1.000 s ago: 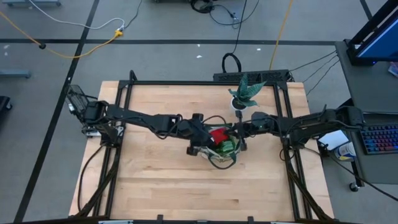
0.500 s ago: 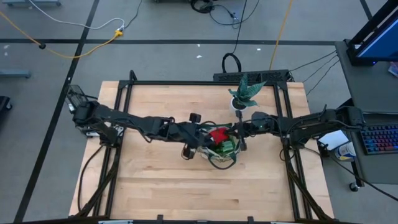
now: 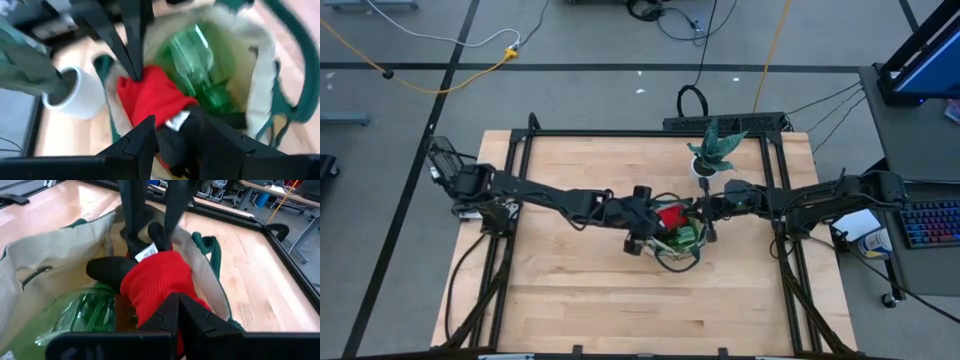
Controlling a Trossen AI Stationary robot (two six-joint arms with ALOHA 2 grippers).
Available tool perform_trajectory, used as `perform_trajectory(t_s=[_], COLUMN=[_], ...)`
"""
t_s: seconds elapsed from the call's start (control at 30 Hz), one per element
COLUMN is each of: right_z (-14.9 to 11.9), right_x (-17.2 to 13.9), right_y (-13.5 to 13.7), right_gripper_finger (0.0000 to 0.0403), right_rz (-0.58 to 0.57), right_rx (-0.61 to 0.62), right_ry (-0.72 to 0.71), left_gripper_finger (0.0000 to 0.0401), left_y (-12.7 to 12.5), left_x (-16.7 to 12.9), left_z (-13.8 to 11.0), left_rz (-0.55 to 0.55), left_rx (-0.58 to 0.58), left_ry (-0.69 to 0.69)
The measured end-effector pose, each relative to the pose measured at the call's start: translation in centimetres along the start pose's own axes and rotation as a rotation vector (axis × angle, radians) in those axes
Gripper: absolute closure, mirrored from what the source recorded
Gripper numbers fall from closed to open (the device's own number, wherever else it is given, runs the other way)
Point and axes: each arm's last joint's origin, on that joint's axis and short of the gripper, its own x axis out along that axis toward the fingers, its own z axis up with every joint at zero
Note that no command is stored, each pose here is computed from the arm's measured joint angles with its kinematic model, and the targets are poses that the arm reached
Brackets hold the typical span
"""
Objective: Pick & Place Garden tools in Gardening bag
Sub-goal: Put the red gloves into the gardening bag
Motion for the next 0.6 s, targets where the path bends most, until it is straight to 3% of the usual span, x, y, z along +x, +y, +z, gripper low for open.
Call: perform_trajectory(t_s=[0.6], right_z=[-0.1], right_x=[0.0], right_y=[0.0], right_gripper_finger=[0.0402], right_rz=[0.002], right_rx=[0.001], right_ry=[0.007], left_gripper_finger=[0.0242], left_y=[-0.7], left_x=[3.0], left_z=[-3.2], left_rz=[-0.051], left_rx=[0.038], left_ry=[0.222])
